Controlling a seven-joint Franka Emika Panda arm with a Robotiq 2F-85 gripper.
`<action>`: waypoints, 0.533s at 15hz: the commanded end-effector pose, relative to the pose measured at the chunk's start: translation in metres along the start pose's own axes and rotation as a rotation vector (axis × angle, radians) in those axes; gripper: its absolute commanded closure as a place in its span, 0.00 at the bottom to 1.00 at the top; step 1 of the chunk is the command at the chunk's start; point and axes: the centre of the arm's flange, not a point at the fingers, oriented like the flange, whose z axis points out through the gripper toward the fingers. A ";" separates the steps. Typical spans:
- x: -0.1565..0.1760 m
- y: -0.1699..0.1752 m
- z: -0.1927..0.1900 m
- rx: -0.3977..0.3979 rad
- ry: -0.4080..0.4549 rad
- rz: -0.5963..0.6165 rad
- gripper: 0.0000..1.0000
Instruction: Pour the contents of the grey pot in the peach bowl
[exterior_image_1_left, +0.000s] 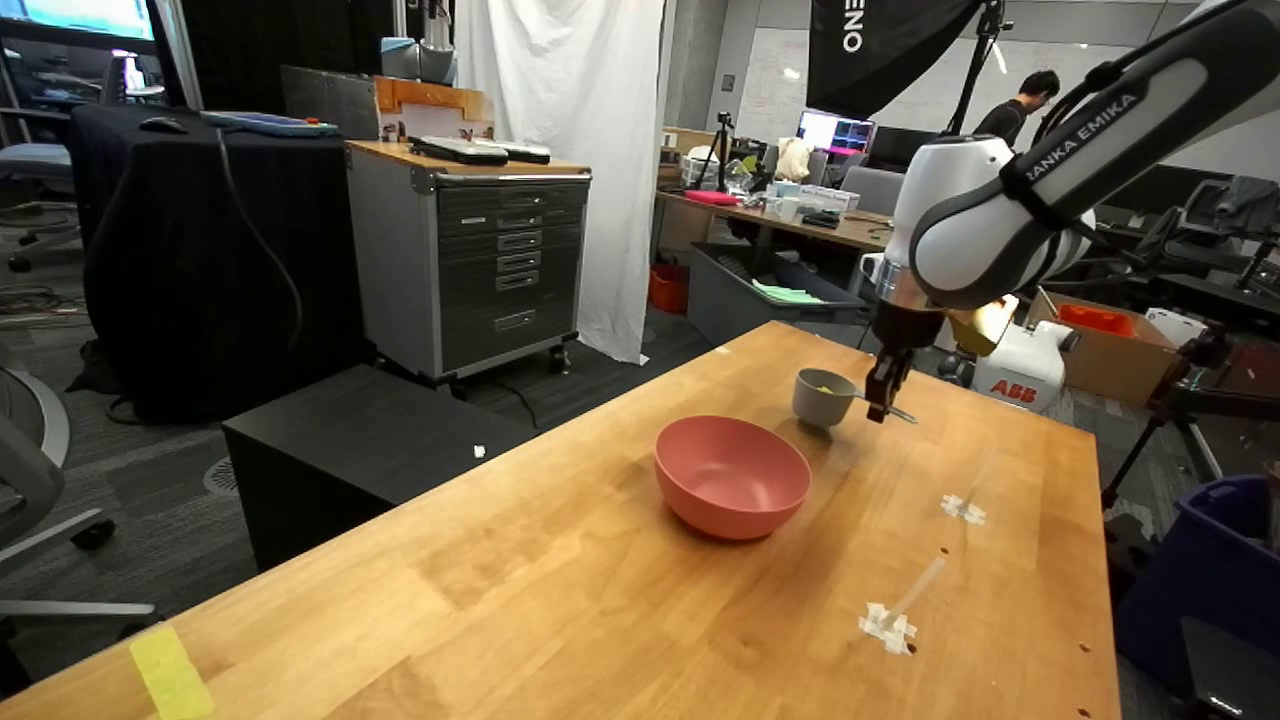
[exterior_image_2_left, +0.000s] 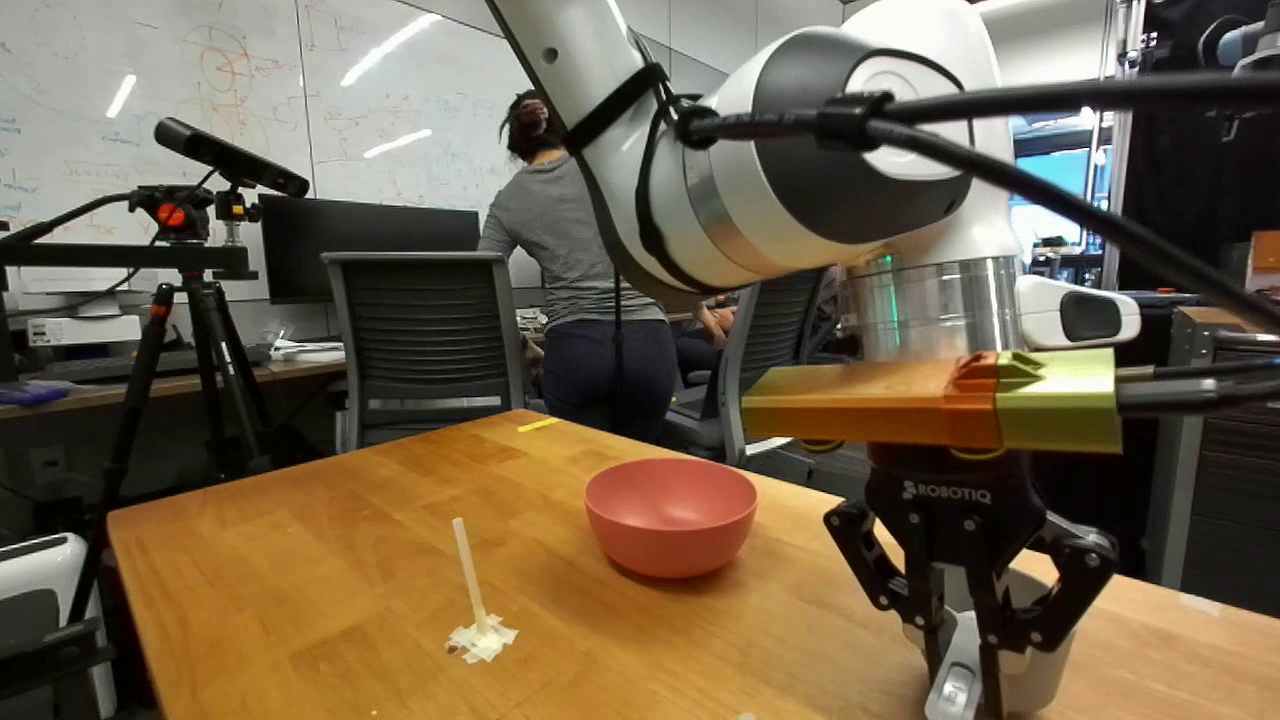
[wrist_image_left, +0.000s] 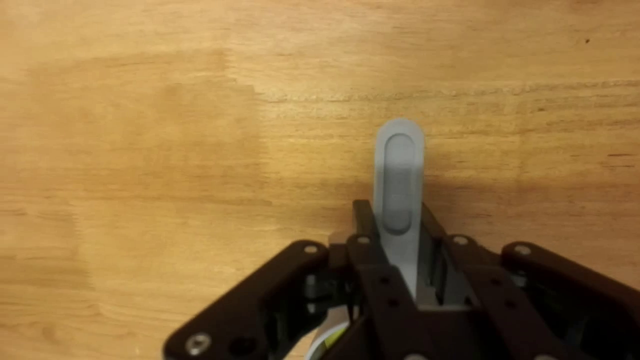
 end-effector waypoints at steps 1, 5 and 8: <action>-0.015 -0.006 -0.030 -0.032 -0.004 -0.017 0.94; -0.024 -0.026 -0.041 -0.069 -0.010 -0.053 0.94; -0.022 -0.047 -0.040 -0.085 -0.003 -0.074 0.94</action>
